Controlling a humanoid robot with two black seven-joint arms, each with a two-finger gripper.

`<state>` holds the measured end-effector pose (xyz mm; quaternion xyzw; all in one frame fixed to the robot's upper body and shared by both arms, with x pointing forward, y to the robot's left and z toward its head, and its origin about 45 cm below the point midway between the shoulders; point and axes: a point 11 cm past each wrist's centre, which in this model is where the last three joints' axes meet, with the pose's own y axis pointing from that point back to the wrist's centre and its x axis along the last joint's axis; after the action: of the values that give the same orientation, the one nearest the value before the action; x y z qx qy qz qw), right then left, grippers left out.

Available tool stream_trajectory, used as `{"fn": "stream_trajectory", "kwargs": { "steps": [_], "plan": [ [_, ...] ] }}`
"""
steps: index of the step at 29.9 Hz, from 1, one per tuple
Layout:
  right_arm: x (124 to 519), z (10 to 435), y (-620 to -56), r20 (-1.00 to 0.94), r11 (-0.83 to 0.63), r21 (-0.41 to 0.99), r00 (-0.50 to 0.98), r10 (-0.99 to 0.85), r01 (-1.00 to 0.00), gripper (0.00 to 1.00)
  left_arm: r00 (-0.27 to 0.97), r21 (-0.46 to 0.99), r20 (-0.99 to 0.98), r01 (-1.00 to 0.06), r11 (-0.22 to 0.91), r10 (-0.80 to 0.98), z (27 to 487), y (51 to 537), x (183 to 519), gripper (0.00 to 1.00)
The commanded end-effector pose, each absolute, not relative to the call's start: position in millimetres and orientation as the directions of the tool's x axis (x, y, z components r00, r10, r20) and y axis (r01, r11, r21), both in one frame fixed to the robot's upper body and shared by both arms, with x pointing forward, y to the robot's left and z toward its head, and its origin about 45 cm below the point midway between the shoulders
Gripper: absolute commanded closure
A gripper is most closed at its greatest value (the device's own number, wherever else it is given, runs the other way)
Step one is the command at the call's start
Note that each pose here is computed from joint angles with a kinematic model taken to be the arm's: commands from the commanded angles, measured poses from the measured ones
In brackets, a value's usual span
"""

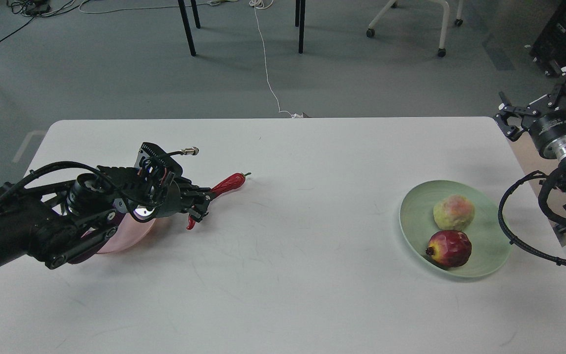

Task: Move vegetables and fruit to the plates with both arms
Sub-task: 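Grasp the red chili pepper with the left gripper, then place the chili pepper on the pink plate beside the eggplant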

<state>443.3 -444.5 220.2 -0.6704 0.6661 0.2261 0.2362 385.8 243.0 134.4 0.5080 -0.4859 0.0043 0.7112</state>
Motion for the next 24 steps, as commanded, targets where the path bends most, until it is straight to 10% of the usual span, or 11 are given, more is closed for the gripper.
{"fn": "stream_trajectory", "kwargs": {
  "steps": [1,24],
  "plan": [
    [443.5,220.4,-444.0,-0.619,-0.001,-0.017,0.011,-0.785,-1.0,0.01,0.483,0.684,0.73,-0.502,0.529,-0.484,163.0,247.7,376.5,0.92],
    [443.3,220.5,-444.6,-0.617,-0.001,-0.016,0.011,-0.786,-1.0,0.01,0.572,0.739,0.672,-0.561,0.374,-0.47,170.2,382.4,316.0,0.81]
  ]
}}
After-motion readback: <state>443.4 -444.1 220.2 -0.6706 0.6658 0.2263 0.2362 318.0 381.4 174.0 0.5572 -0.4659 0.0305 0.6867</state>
